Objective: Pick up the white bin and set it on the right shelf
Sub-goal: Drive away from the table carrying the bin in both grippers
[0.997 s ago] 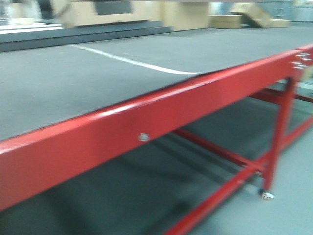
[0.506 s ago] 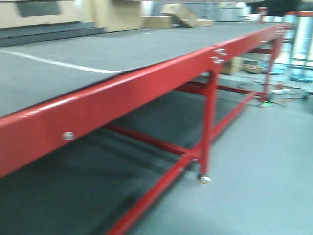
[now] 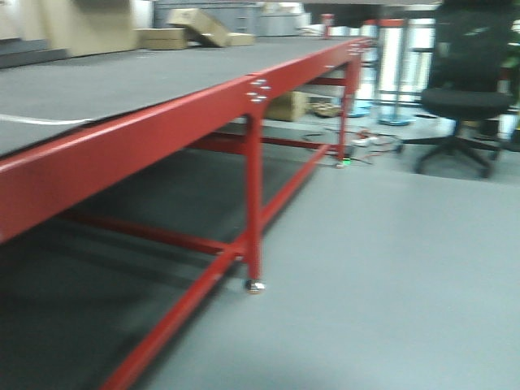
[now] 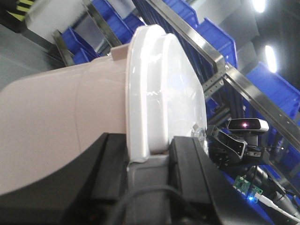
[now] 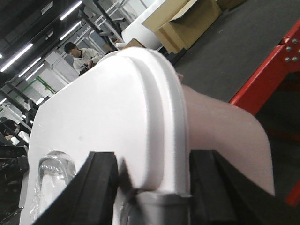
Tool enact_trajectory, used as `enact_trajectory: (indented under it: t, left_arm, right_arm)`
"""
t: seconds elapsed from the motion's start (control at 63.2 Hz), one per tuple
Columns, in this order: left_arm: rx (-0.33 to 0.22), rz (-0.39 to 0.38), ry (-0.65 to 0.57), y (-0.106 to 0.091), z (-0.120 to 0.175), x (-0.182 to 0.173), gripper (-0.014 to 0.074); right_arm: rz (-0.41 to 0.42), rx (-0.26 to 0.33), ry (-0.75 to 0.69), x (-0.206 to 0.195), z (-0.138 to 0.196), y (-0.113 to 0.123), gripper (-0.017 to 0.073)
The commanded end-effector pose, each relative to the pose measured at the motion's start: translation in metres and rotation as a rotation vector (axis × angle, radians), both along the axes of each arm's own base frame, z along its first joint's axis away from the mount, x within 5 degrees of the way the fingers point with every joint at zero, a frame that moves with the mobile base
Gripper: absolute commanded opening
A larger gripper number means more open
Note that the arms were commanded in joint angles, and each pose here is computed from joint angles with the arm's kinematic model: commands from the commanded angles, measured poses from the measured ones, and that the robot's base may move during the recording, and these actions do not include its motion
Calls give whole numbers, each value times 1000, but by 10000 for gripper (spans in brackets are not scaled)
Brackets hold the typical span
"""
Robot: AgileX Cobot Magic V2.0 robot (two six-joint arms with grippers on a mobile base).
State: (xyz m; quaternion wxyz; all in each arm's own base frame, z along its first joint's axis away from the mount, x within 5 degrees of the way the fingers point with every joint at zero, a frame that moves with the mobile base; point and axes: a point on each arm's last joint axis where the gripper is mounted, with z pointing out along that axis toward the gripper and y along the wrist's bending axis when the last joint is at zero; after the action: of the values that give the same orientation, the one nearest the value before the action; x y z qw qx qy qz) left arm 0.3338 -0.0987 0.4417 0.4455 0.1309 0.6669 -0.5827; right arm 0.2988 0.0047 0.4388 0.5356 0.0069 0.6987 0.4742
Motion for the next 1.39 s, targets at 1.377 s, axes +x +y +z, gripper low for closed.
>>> enact_trajectory:
  t: [1.377]
  left_arm:
    - [-72, -319, -126, -25, 35, -50, -118]
  right_arm:
    - [372, 59, -123, -43, 31, 35, 57]
